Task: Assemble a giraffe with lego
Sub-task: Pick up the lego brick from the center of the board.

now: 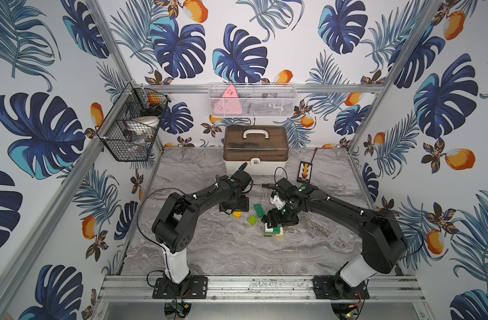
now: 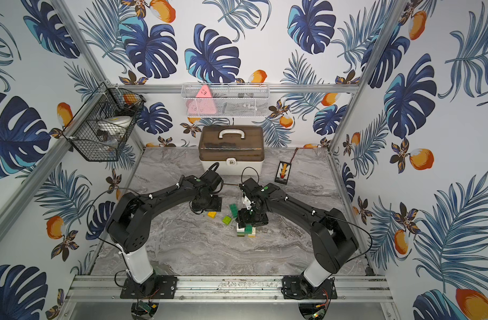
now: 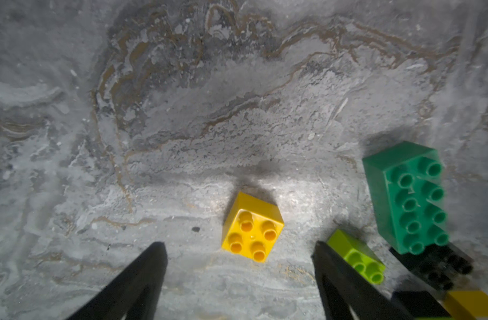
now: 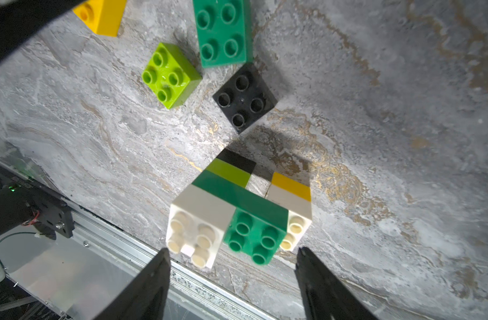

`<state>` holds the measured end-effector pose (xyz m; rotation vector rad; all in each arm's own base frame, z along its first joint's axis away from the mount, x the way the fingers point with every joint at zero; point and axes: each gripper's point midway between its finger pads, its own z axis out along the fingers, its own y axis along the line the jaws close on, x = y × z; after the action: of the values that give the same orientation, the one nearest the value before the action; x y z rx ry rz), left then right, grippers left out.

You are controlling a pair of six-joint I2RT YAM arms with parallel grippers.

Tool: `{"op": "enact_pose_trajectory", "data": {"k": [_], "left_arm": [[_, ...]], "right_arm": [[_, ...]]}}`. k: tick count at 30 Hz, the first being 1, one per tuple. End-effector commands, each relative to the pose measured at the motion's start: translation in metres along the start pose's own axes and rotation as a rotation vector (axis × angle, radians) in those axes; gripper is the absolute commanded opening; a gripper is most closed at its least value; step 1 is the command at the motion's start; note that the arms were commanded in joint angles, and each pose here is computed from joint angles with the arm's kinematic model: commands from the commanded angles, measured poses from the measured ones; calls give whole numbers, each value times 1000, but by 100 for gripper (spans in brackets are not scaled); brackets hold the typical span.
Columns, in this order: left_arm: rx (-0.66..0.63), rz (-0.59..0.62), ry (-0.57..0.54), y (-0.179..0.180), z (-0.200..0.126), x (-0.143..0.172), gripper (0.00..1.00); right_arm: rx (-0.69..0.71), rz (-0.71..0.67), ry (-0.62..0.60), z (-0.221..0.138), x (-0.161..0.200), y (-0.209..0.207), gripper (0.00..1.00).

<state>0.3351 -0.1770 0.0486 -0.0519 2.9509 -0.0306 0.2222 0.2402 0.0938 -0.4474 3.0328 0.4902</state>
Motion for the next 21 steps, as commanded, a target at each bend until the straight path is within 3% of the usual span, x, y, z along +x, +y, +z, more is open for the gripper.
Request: {"op": "enact_pose_trajectory", "data": {"k": [1, 5, 9, 17, 21], "left_arm": [[-29, 45, 8, 3, 9, -2, 88], [-37, 54, 35, 2, 21, 1, 77], [-55, 76, 54, 0, 28, 4, 63], [-64, 84, 70, 0, 28, 15, 35], [-62, 73, 49, 1, 11, 14, 23]], "right_arm": [[-7, 8, -59, -16, -11, 4, 78], [-8, 33, -148, -39, -34, 8, 79], [28, 60, -153, -51, -47, 0, 79], [24, 192, -168, -55, -44, -38, 79], [43, 219, -171, -60, -39, -51, 80]]}}
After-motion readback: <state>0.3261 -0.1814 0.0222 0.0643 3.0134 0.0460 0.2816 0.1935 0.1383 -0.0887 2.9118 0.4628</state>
